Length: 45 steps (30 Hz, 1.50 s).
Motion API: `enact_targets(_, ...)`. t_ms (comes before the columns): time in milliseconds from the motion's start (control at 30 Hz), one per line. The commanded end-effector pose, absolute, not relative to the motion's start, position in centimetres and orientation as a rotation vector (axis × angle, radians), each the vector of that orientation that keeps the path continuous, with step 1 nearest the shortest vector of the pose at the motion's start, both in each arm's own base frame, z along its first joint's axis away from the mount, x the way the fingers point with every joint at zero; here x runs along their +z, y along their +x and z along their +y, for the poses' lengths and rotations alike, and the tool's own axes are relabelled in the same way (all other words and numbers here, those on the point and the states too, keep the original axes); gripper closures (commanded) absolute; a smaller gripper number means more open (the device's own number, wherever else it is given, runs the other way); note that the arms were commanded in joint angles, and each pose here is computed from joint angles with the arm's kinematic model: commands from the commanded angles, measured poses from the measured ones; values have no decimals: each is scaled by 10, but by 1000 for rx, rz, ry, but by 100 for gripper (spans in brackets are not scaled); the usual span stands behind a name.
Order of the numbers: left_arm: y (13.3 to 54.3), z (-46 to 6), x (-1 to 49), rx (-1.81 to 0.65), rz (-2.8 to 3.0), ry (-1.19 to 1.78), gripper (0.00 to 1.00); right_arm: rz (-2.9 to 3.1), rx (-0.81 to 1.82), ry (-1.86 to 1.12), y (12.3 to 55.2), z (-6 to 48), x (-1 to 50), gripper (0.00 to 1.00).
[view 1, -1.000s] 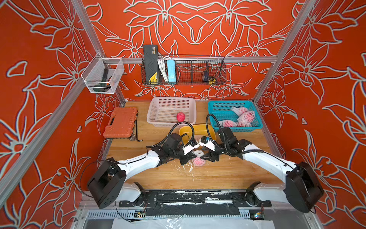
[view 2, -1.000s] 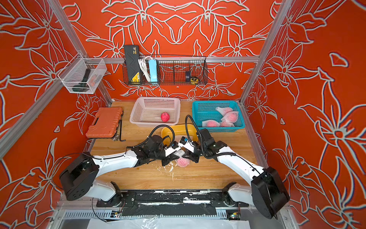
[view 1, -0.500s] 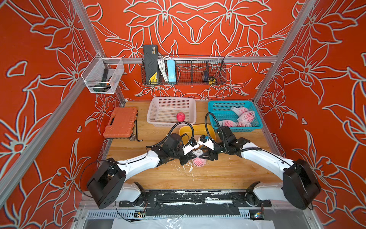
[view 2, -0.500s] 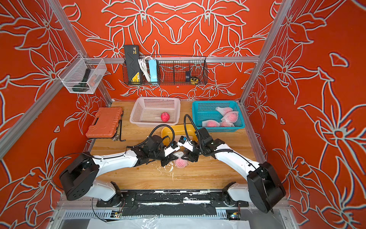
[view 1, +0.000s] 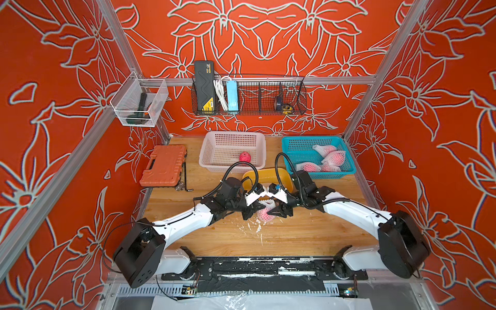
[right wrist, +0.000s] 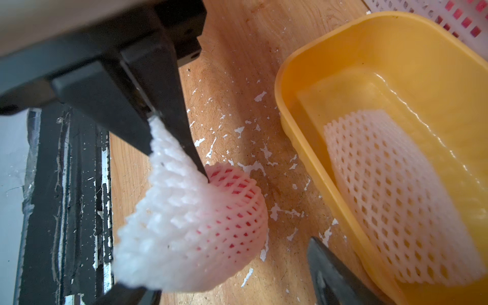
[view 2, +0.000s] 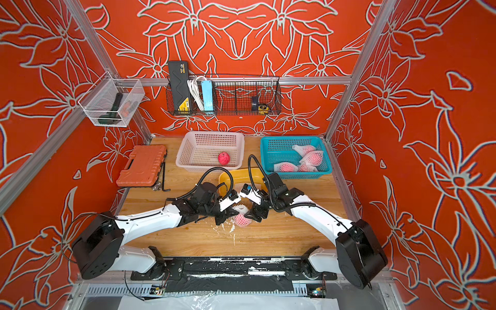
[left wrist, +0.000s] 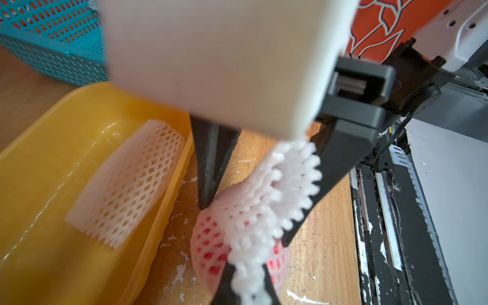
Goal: Remove foam nets from apples
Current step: Remove the foam net from the apple.
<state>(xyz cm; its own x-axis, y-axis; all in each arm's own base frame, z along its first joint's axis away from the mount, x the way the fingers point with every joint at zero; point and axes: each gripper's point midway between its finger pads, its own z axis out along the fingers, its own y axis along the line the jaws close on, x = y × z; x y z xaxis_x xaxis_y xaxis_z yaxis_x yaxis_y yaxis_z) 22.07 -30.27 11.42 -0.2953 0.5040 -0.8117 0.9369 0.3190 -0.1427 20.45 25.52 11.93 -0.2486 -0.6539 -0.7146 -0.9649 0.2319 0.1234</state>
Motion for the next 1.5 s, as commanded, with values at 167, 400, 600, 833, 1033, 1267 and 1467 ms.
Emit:
enact_targets(167, 223, -306, 142, -885, 1813, 1258, 94, 1837, 847, -1550, 187, 263, 126, 23)
enact_targets(400, 219, -310, 154, -933, 1761, 1271, 94, 1817, 895, -1564, 193, 273, 131, 35)
enact_targets(600, 217, -312, 160, -950, 1731, 1269, 95, 1800, 943, -1591, 192, 279, 132, 44)
enact_targets(833, 229, -308, 168, -929, 1719, 1250, 95, 1764, 973, -1608, 190, 282, 133, 42)
enact_targets(1033, 233, -298, 170, -906, 1724, 1228, 95, 1703, 948, -1589, 198, 287, 138, 35)
enact_targets(1267, 235, -294, 166, -883, 1745, 1213, 96, 1696, 941, -1559, 205, 288, 136, 40)
enact_targets(1467, 233, -294, 164, -903, 1750, 1214, 96, 1672, 918, -1481, 208, 284, 136, 46)
